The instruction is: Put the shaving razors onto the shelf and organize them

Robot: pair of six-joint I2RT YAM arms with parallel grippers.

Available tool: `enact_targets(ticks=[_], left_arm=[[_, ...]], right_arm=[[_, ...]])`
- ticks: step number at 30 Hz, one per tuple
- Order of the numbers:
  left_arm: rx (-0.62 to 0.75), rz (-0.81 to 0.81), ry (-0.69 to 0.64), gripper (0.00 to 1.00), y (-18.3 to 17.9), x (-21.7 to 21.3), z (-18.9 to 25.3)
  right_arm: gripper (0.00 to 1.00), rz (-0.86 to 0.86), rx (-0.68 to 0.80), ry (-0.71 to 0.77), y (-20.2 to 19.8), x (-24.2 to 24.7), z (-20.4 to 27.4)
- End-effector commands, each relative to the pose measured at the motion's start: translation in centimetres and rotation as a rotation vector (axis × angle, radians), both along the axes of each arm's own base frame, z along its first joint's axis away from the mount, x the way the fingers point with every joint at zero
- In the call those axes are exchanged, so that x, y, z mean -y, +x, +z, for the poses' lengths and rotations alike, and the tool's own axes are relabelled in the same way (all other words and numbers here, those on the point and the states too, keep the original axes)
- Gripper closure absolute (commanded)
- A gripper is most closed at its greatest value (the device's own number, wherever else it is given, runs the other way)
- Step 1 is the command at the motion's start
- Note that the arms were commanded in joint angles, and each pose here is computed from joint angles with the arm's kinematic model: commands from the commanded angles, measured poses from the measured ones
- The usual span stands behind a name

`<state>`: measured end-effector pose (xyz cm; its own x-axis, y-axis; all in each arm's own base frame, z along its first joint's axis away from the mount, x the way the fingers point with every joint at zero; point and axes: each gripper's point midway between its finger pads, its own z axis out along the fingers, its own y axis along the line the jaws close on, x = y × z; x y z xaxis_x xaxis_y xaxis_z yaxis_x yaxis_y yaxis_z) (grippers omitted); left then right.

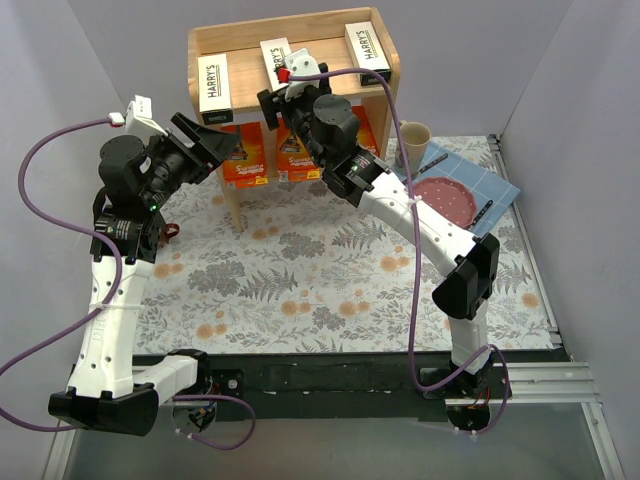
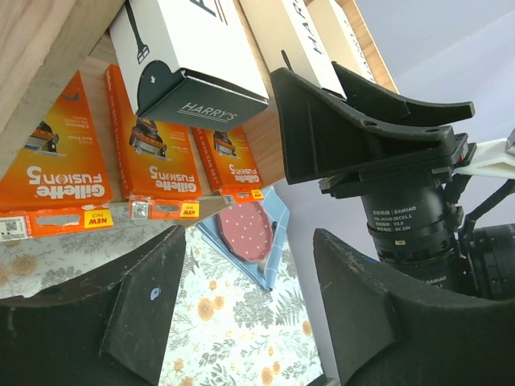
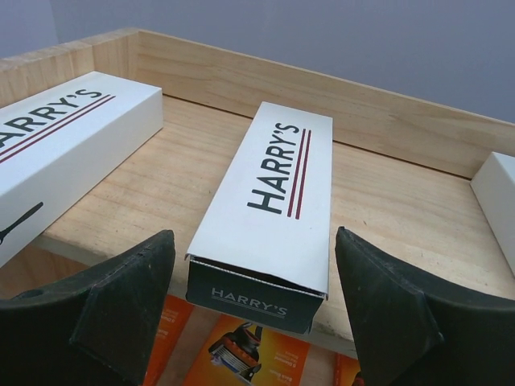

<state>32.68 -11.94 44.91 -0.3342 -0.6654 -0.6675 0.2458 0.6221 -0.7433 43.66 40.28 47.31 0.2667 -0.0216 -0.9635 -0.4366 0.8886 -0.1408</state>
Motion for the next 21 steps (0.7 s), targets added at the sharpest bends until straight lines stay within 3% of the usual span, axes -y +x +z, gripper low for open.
enact_targets(ticks=[1, 7, 14, 21], left_arm=[[0.055, -0.004, 0.027, 0.39, -1.1, -0.3, 1.8], [0.044, -0.002, 0.017, 0.38, -0.8, -0.3, 1.5], [0.046, 0.003, 0.014, 0.38, -0.6, -0.4, 1.7], [0.045, -0.003, 0.009, 0.37, -0.7, -0.3, 1.9]], right_arm=[[0.12, 0.012, 0.071, 0.055, -1.8, 1.7, 4.3], [0.18, 0.01, 0.047, 0.047, -1.5, 1.3, 3.0], [0.35, -0.019, 0.027, 0.096, -0.3, 0.8, 2.8], [0.41, -0.083, 0.035, 0.15, -0.2, 2.4, 3.9]])
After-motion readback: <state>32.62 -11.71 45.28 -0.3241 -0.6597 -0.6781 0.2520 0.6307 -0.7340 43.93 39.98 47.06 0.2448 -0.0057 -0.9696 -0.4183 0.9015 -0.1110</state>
